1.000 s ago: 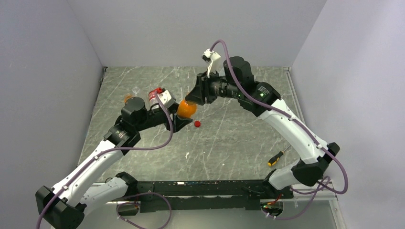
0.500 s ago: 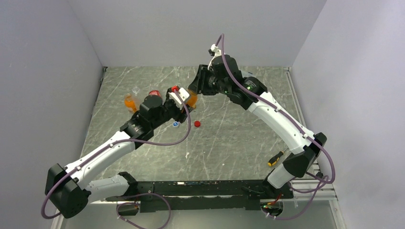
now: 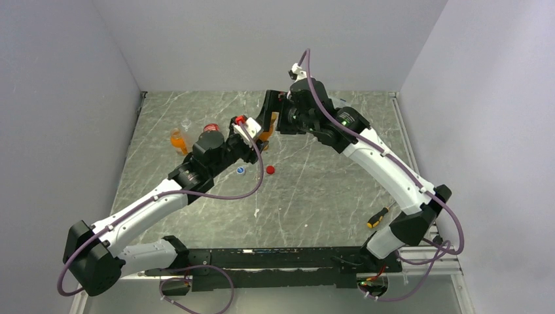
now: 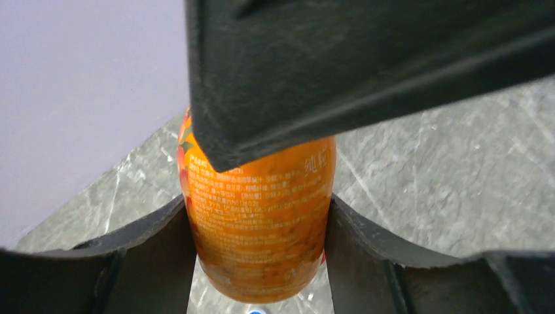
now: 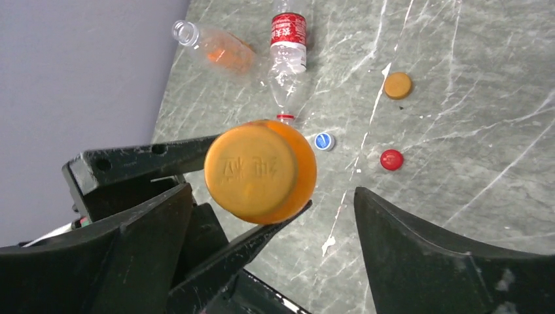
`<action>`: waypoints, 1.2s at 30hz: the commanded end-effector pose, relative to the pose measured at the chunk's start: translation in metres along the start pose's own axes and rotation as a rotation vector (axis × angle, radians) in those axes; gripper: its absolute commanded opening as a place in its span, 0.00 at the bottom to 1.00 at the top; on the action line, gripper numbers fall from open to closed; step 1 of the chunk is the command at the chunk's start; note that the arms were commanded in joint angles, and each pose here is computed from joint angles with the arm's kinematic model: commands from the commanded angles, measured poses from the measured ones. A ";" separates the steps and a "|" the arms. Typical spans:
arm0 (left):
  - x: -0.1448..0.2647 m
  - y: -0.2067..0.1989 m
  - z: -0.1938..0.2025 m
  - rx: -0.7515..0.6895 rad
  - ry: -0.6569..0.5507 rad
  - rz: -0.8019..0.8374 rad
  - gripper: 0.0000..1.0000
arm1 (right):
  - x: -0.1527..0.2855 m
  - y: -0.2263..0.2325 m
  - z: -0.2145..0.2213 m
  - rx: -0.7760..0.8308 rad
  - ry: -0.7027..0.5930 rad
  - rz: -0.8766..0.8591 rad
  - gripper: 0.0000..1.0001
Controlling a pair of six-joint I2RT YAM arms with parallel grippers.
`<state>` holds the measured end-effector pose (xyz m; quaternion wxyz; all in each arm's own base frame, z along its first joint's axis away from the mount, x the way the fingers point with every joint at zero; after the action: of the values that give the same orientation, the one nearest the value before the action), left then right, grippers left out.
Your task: Screw on the bottle caps
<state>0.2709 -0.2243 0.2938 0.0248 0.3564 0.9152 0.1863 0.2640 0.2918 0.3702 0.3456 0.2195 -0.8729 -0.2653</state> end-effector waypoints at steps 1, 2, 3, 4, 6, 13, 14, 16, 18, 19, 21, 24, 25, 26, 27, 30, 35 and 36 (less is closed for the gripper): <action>0.005 -0.004 -0.009 0.061 -0.061 0.017 0.00 | 0.068 0.026 -0.030 0.068 -0.133 -0.138 0.99; 0.006 -0.007 -0.008 0.070 -0.061 0.044 0.00 | 0.077 0.026 -0.032 0.101 -0.148 -0.154 1.00; 0.007 -0.010 -0.008 0.081 -0.061 0.075 0.00 | 0.084 0.026 -0.034 0.131 -0.165 -0.173 1.00; 0.009 -0.017 -0.010 0.093 -0.071 0.135 0.00 | 0.092 0.027 -0.034 0.177 -0.174 -0.210 1.00; 0.013 -0.025 -0.012 0.121 -0.084 0.244 0.00 | 0.106 0.029 -0.029 0.294 -0.161 -0.298 1.00; 0.051 -0.046 -0.035 0.179 -0.213 0.663 0.00 | 0.132 0.018 0.007 0.620 -0.024 -0.499 0.98; 0.058 -0.050 -0.039 0.206 -0.215 0.727 0.00 | 0.135 0.018 0.010 0.638 -0.015 -0.525 0.97; 0.069 -0.057 -0.044 0.227 -0.228 0.827 0.00 | 0.139 0.019 0.017 0.667 0.018 -0.593 0.93; 0.077 -0.062 -0.048 0.239 -0.241 0.891 0.00 | 0.141 0.020 0.020 0.680 0.033 -0.627 0.91; 0.081 -0.064 -0.050 0.245 -0.249 0.921 0.00 | 0.141 0.020 0.022 0.685 0.041 -0.638 0.90; 0.086 -0.066 -0.051 0.254 -0.254 0.950 0.00 | 0.141 0.022 0.025 0.688 0.060 -0.672 0.87; 0.092 -0.068 -0.053 0.261 -0.256 0.982 0.00 | 0.139 0.024 0.031 0.689 0.094 -0.716 0.83; 0.093 -0.069 -0.053 0.261 -0.256 0.991 0.00 | 0.136 0.023 0.032 0.687 0.105 -0.714 0.81; 0.094 -0.069 -0.053 0.261 -0.254 0.999 0.00 | 0.134 0.023 0.033 0.686 0.110 -0.714 0.81; 0.095 -0.069 -0.053 0.261 -0.254 1.005 0.00 | 0.132 0.023 0.033 0.684 0.117 -0.712 0.81; 0.096 -0.070 -0.054 0.257 -0.255 1.010 0.00 | 0.128 0.024 0.034 0.683 0.126 -0.717 0.80; 0.098 -0.070 -0.055 0.261 -0.256 1.012 0.00 | 0.120 0.024 0.035 0.677 0.153 -0.714 0.77; 0.098 -0.070 -0.054 0.262 -0.255 1.012 0.00 | 0.119 0.024 0.036 0.675 0.158 -0.711 0.76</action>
<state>0.1516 -0.2281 0.3040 -0.0407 0.7592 0.6495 0.0046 0.1526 0.2500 0.4114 0.2338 0.6065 -0.7579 -0.0554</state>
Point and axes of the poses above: each gripper's point midway between its finger pads, its own x axis back along the fingers, its own y axis along the line the jaws close on, z = x × y, the point moved 5 cm from there along x, back along the fingers, and after that the axes turned 9 degrees about -x, right-handed, at the moved point
